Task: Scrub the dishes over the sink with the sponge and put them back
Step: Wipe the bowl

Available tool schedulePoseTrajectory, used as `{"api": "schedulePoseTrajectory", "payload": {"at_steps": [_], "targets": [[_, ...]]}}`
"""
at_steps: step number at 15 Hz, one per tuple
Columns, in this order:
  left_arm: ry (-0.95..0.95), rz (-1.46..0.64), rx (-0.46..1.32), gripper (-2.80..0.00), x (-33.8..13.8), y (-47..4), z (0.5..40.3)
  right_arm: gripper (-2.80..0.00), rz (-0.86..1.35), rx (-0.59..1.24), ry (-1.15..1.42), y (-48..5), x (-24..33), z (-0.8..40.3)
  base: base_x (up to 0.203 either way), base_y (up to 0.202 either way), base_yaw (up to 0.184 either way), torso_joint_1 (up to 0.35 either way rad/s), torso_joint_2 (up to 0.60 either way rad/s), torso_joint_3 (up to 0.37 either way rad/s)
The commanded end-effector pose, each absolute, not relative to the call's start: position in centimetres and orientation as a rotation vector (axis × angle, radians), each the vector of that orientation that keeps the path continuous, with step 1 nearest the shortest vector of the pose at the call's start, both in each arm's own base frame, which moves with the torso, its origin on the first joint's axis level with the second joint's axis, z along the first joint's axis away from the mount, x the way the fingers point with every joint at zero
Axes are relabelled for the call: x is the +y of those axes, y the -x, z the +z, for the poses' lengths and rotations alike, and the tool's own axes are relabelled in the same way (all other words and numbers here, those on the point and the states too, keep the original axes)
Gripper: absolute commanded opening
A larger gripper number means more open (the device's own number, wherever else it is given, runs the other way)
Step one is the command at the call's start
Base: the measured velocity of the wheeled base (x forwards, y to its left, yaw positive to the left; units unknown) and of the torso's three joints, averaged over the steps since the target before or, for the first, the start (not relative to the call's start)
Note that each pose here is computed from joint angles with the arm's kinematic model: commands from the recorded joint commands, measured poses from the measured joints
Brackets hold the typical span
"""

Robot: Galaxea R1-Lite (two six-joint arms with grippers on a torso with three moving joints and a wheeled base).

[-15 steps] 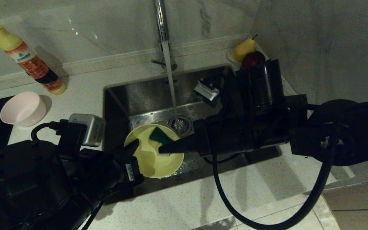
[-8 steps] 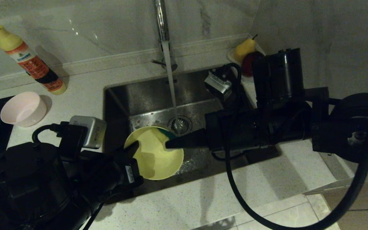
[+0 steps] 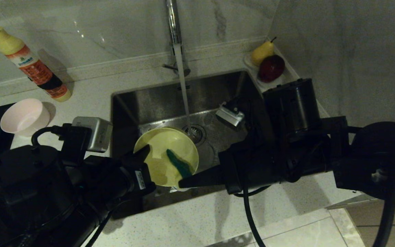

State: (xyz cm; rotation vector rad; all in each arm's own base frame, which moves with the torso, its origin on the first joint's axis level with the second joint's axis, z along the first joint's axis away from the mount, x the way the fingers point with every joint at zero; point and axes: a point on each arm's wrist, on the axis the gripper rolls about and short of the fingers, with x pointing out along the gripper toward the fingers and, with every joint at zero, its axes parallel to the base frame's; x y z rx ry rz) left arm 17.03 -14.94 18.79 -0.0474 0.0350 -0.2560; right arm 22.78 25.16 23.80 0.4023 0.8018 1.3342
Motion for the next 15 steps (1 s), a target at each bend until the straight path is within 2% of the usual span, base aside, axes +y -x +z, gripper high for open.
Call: {"api": "schedulePoseTrajectory", "payload": {"at_steps": [1,6,15], "targets": [[0.056,-0.252,0.028,-2.80,-15.1,-17.2,19.0,-2.80,1.359,0.832,-0.393,-22.7,26.5,23.1,0.000,0.000,0.000,0.000,0.00,0.000],[0.058,-0.252,0.027,-2.80,-15.1,-17.3,19.0,-2.80,1.385,0.802,-0.395,-22.8,27.5,24.0,0.000,0.000,0.000,0.000,0.00,0.000],[0.058,-0.251,0.030,-2.80,-15.0,-17.2,18.8,-2.80,1.323,0.675,-0.432,-24.4,24.3,27.3,0.000,0.000,0.000,0.000,0.00,0.000]]}}
